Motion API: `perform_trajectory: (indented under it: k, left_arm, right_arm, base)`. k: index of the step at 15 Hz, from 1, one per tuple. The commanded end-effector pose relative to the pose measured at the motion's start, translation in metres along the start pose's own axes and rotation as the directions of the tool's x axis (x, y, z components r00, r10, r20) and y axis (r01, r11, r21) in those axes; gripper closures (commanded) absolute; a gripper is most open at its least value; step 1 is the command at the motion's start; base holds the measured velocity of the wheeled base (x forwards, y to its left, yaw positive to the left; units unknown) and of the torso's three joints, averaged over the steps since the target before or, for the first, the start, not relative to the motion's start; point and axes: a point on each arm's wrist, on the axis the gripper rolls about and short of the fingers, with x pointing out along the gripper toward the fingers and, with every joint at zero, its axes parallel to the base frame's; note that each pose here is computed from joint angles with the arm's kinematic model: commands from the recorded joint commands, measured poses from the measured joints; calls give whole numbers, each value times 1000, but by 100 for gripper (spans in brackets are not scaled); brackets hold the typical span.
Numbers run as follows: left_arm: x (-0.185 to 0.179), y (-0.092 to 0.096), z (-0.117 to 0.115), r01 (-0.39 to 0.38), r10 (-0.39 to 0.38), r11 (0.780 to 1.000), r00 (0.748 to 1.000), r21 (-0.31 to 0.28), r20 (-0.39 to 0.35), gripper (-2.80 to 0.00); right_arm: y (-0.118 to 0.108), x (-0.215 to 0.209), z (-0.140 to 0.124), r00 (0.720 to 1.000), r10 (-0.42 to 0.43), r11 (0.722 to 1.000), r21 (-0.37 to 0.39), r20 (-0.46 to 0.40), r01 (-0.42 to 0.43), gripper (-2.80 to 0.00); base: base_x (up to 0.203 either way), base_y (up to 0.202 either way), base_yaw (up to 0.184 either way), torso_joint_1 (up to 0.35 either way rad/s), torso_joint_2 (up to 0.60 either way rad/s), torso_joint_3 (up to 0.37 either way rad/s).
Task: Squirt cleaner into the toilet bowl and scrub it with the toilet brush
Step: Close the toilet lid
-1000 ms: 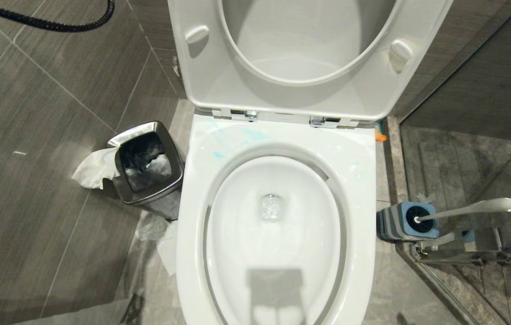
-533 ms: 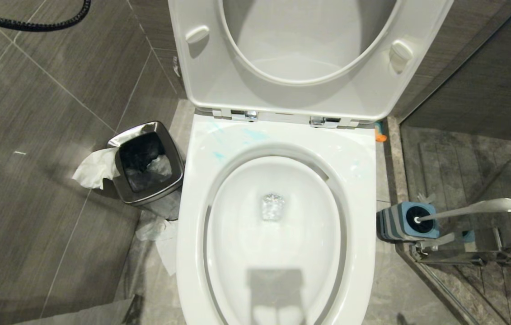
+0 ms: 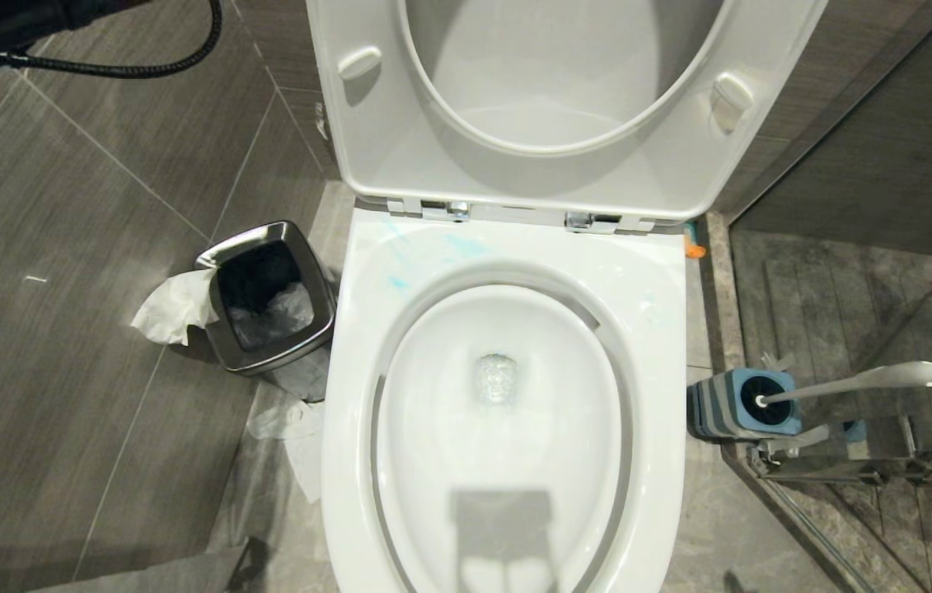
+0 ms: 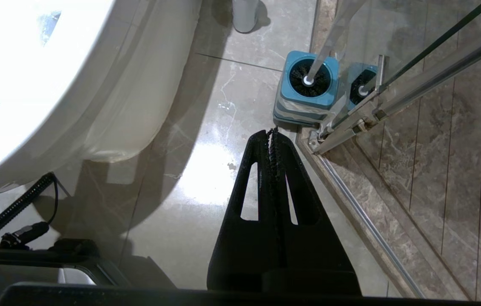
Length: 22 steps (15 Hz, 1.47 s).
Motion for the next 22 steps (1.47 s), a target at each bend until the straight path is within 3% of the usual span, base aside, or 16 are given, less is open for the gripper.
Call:
perform_trajectory:
  k: [1, 6, 22]
  left_arm:
    - [8, 4, -14, 52, -54, 997, 998, -48, -27, 0]
    - [8, 2, -10, 145, -145, 981, 989, -126, 3, 0]
    - [32, -10, -30, 212, -210, 967, 977, -139, 32, 0]
  right_arm:
    - [0, 0, 0, 1000, 0, 1000, -1, -1, 0, 0]
    - [0, 0, 0, 1000, 1, 1000, 0, -1, -1, 0]
    - [0, 0, 0, 1000, 0, 1000, -1, -1, 0, 0]
  base:
    - [0, 0, 0, 0, 0, 0]
    - [0, 0, 0, 0, 0, 0]
    - [0, 0, 0, 0, 0, 0]
